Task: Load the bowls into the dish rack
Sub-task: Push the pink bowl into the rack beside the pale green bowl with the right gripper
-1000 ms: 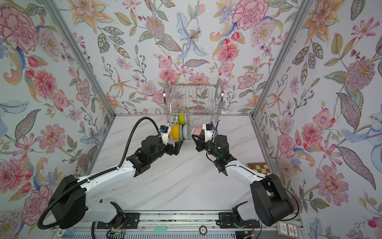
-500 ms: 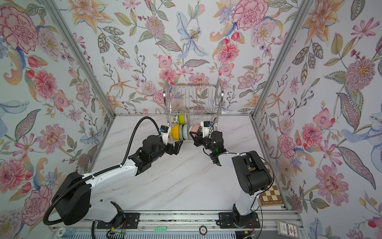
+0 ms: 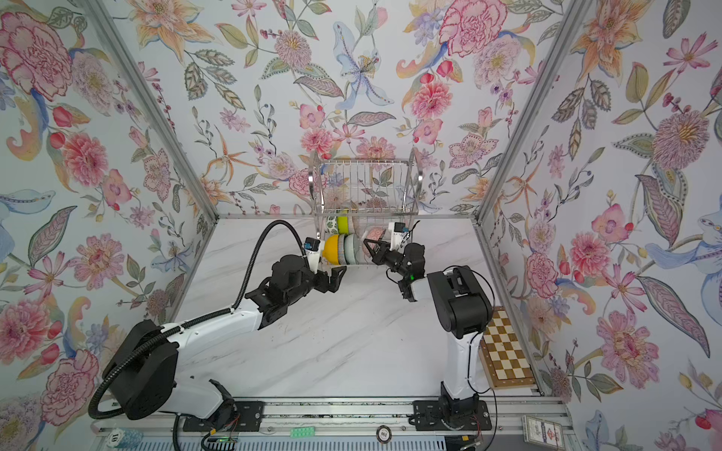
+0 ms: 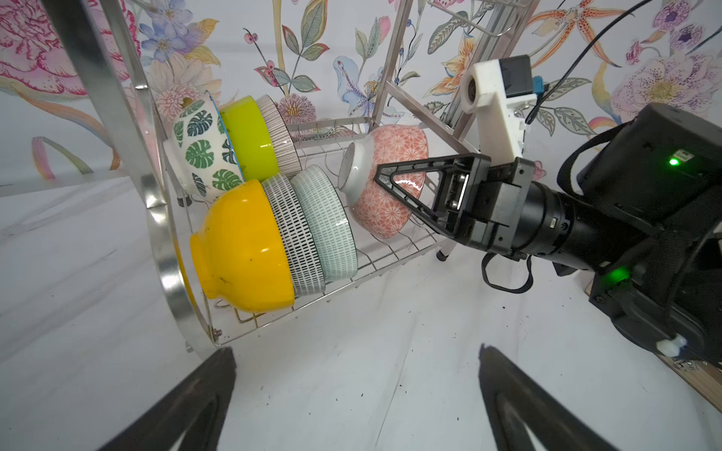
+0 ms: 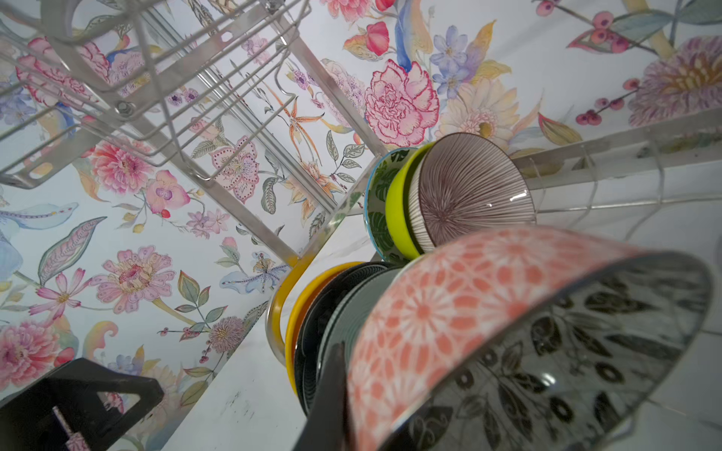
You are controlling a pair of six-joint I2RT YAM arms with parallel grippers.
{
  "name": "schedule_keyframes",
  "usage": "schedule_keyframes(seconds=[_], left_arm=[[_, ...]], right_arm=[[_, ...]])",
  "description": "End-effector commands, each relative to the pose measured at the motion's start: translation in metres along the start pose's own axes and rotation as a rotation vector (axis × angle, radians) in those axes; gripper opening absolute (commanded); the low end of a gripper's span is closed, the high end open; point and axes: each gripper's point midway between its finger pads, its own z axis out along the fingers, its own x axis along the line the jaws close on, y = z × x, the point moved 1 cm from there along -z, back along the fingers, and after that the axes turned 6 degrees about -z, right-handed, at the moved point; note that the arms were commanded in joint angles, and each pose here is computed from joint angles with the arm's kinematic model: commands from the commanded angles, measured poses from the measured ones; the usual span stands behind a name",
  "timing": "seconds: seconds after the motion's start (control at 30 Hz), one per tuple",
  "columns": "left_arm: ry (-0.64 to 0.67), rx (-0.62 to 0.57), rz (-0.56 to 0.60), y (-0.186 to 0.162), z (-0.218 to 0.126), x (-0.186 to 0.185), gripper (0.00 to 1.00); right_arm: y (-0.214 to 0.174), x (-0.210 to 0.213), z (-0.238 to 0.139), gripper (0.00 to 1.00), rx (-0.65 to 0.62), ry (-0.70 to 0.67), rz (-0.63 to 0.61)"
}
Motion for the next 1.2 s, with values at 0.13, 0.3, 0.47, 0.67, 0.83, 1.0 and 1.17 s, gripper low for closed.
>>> schedule_keyframes(seconds=[0.13, 0.3, 0.47, 0.67, 0.83, 1.0, 1.17], left_arm=[[-0.008, 0.0, -0.022, 0.005, 0.006, 0.002, 0.99], [-0.007, 0.002, -0.022, 0.005, 0.006, 0.002, 0.99], [-0.011, 0.0, -0.023, 0.006, 0.005, 0.002, 0.99], [-0.008, 0.0, -0.019, 0.006, 0.005, 0.002, 0.99], [-0.007, -0.002, -0.017, 0.007, 0.004, 0.002, 0.99], [-0.013, -0.01, -0.016, 0.011, 0.002, 0.0, 0.99], [-0.009, -0.016, -0.011, 0.013, 0.0, 0.001, 0.99]], right_arm=[[0.035, 0.026, 0.004, 0.0, -0.095, 0.16, 0.01], [0.031, 0.026, 0.008, 0.0, -0.079, 0.19, 0.045], [0.027, 0.024, 0.008, 0.0, -0.073, 0.19, 0.067], [0.019, 0.023, 0.013, 0.0, -0.045, 0.214, 0.104], [0.014, 0.02, 0.015, 0.0, -0.031, 0.209, 0.124], [0.006, 0.015, 0.018, 0.0, -0.011, 0.193, 0.16], [0.002, 0.01, 0.019, 0.0, -0.001, 0.187, 0.194]])
